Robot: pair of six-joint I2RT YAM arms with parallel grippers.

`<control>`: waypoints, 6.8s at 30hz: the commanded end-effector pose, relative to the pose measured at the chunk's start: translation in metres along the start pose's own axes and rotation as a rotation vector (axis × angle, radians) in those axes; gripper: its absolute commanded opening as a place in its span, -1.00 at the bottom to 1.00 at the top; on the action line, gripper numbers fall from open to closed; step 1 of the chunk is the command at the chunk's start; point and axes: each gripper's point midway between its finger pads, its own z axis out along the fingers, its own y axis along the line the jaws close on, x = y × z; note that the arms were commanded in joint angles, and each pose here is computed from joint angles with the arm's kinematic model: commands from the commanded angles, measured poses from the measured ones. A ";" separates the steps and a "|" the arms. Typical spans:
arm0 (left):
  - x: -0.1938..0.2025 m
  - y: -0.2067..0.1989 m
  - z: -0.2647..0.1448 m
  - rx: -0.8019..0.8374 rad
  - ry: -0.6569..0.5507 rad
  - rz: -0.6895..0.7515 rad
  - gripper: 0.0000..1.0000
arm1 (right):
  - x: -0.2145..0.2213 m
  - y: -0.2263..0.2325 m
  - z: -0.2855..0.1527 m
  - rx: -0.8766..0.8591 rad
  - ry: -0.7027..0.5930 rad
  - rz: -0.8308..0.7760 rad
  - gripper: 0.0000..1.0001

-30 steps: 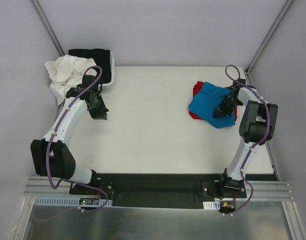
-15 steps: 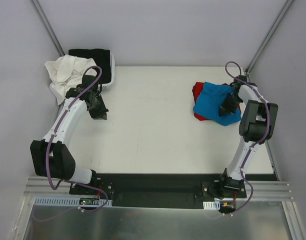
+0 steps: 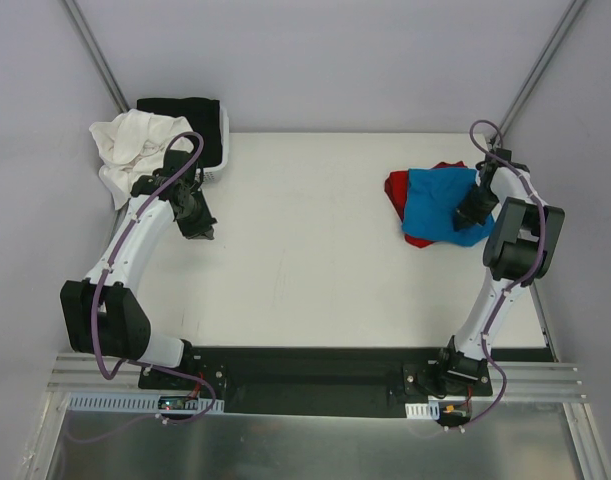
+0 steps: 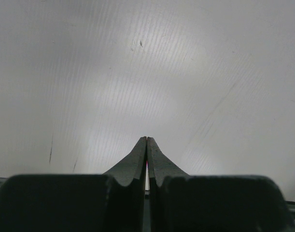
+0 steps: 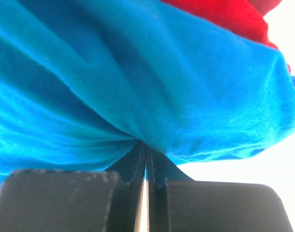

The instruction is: Fold and stack the t-shirts

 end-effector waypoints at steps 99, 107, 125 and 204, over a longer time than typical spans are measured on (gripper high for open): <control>0.009 0.003 -0.004 -0.001 0.007 0.013 -1.00 | 0.050 0.121 -0.060 -0.226 -0.060 -0.315 -0.98; 0.010 0.005 -0.004 -0.008 0.003 0.019 -1.00 | 0.080 0.124 -0.033 -0.209 0.006 -0.335 -0.98; 0.008 0.007 -0.003 -0.019 0.001 0.031 -1.00 | 0.052 0.157 0.015 -0.199 0.076 -0.326 -0.98; -0.033 0.002 -0.038 -0.041 -0.171 0.004 0.28 | 0.073 0.265 -0.179 -0.819 -0.049 -0.512 0.95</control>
